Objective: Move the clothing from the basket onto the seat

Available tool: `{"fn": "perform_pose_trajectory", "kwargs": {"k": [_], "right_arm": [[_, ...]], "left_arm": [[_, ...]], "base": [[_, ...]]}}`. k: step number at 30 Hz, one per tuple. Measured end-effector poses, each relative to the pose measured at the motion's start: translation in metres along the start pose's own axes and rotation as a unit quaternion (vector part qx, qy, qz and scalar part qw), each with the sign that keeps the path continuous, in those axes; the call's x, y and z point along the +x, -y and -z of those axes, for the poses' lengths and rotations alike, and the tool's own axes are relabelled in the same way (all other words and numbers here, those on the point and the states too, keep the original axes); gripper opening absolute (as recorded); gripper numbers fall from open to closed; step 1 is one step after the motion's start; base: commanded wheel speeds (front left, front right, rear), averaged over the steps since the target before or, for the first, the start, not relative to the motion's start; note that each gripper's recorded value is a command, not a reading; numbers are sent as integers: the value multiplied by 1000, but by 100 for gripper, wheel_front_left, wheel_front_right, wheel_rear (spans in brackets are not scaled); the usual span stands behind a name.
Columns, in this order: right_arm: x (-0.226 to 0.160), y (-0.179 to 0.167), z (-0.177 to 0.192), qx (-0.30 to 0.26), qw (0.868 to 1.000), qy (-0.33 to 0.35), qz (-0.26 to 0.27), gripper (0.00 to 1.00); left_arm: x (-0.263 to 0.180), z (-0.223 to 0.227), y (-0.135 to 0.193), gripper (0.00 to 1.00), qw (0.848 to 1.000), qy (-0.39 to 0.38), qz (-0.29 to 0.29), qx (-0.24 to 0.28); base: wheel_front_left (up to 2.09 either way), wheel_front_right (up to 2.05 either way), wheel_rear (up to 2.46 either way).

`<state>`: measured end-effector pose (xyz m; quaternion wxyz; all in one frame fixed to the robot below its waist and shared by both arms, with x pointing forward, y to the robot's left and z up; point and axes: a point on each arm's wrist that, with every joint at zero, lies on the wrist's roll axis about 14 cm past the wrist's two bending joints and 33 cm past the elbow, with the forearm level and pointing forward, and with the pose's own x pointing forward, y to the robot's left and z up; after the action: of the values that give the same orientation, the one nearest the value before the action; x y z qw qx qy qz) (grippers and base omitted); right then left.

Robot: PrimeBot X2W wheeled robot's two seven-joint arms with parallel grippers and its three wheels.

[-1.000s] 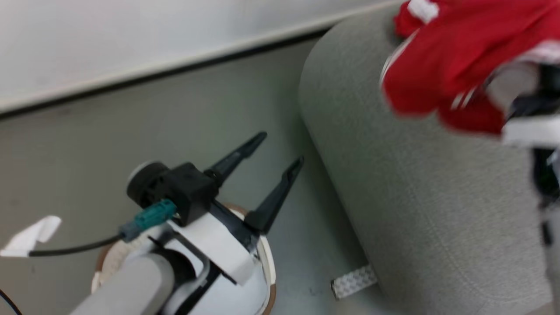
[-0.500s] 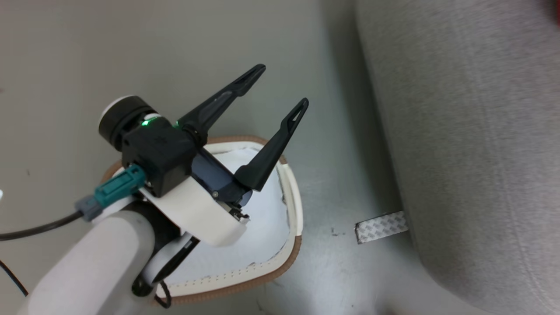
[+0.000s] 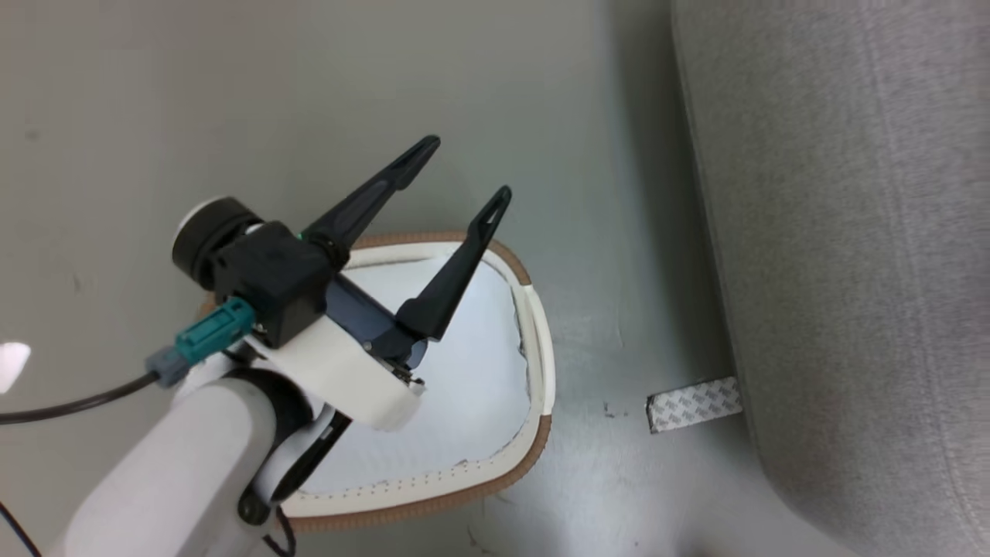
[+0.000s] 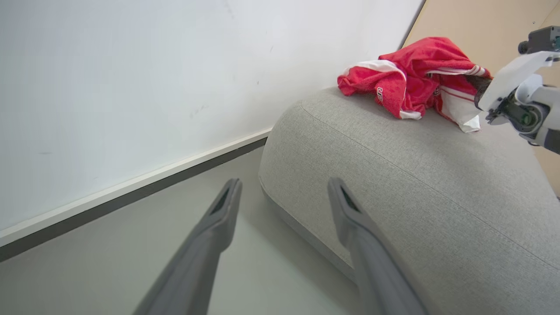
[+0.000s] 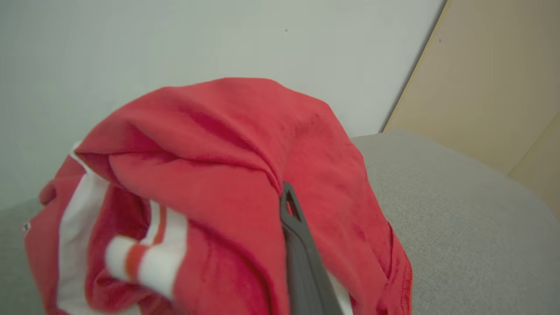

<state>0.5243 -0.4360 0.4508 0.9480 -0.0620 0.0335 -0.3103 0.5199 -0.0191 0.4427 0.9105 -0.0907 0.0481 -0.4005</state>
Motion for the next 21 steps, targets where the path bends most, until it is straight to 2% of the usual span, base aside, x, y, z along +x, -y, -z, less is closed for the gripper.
{"fn": "perform_pose_trajectory", "kwargs": {"k": [1, 11, 21], "right_arm": [[-5, -2, 0, -5, 1000, -1, -9, 100], [-74, 10, -26, -5, 998, 27, -58, 100], [-161, -16, -63, 33, 985, 76, -152, 100]], "left_arm": [[-1, -2, 1, 100, 1000, 0, -3, 0], [-30, -38, 24, 100, 999, 31, -31, 17], [-88, -64, 25, 100, 990, 54, -130, 14]], "base": [[0, 0, 0], [0, 0, 0], [0, 0, 0]]}}
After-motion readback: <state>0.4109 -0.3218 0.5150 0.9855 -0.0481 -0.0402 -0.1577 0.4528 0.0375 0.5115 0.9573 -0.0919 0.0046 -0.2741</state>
